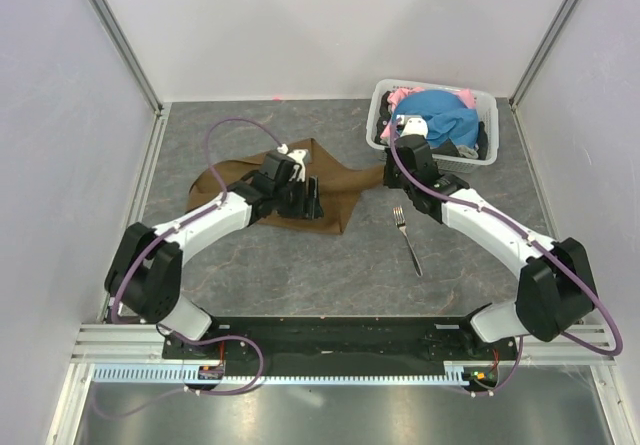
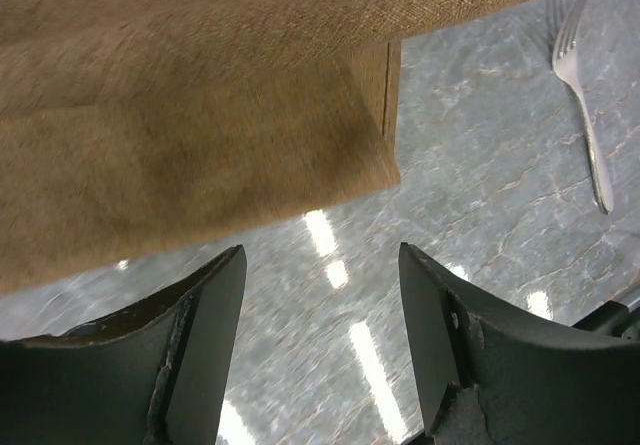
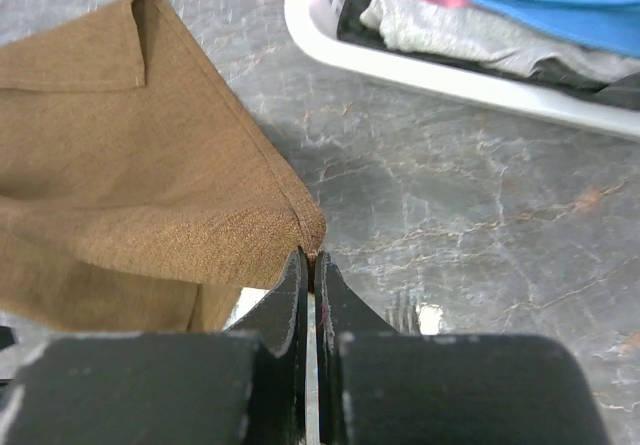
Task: Fold the napkin, place the utensils inside, and roll it up
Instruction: Move the napkin to the centre of the board, then flatten the napkin out
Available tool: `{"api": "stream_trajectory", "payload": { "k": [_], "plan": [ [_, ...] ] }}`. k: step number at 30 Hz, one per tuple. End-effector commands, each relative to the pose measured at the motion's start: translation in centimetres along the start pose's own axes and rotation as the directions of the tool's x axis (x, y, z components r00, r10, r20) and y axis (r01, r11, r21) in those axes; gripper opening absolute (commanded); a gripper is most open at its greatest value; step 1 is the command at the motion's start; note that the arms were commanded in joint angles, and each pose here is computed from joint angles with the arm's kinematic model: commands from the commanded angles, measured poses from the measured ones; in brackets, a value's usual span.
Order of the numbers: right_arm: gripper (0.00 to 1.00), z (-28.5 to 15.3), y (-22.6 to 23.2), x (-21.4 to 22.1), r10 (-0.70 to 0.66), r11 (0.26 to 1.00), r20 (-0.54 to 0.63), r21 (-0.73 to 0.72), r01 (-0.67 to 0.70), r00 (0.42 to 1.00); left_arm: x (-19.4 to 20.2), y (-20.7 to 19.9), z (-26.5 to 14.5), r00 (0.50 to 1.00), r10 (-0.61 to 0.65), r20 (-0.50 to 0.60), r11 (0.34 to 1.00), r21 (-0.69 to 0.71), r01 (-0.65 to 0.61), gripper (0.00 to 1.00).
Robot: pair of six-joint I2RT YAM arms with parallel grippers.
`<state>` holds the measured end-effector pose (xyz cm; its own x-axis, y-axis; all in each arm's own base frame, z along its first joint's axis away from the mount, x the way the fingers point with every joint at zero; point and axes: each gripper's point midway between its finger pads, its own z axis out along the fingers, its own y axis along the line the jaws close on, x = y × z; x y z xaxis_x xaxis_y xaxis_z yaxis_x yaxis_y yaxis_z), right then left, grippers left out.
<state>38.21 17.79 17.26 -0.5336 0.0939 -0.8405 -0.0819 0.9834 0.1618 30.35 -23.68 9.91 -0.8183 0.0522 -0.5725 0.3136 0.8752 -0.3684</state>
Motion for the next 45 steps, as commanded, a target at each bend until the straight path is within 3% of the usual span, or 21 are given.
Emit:
{"api": "stream_trajectory", "payload": {
  "k": [1, 7, 15, 20, 24, 38, 45],
  "plan": [
    [0.00, -0.3, -0.9, -1.7, -0.010, 0.999, 0.054, 0.043, 0.008, 0.998, -4.0, -2.9, 1.9, 0.994, -0.002, 0.111, 0.998, 0.066, -0.006, 0.70],
    [0.00, 2.7, -1.3, -0.2, -0.012, 0.997, -0.002, 0.077, 0.012, 1.000, -4.7, -4.6, 6.1, 0.989, 0.083, 0.121, 0.996, 0.008, -0.085, 0.70],
    [0.00, 4.1, -1.6, 1.1, 0.021, 0.997, -0.042, 0.072, -0.018, 0.999, -7.6, -3.4, 9.4, 0.973, 0.159, 0.168, 0.983, -0.117, -0.140, 0.65],
    [0.00, 4.7, -1.5, 1.7, 0.039, 0.998, -0.057, 0.052, -0.036, 0.998, -6.3, -1.5, 11.2, 0.978, 0.182, 0.102, 0.966, -0.204, -0.158, 0.50],
    [0.00, 5.5, -1.6, 2.0, 0.054, 0.998, -0.073, 0.045, -0.051, 0.996, -4.7, -2.1, 11.4, 0.976, 0.204, 0.078, 0.964, -0.188, -0.186, 0.40],
    [0.00, 6.2, -1.8, 2.7, 0.076, 0.997, -0.099, 0.035, -0.072, 0.992, 0.4, -2.4, 10.6, 0.980, 0.198, 0.027, 0.960, -0.205, -0.189, 0.48],
    [0.00, 6.2, -2.0, 2.8, 0.080, 0.996, -0.098, 0.038, -0.076, 0.992, 2.1, -0.8, 10.2, 0.984, 0.174, -0.035, 0.947, -0.267, -0.177, 0.35]
  ]
}}
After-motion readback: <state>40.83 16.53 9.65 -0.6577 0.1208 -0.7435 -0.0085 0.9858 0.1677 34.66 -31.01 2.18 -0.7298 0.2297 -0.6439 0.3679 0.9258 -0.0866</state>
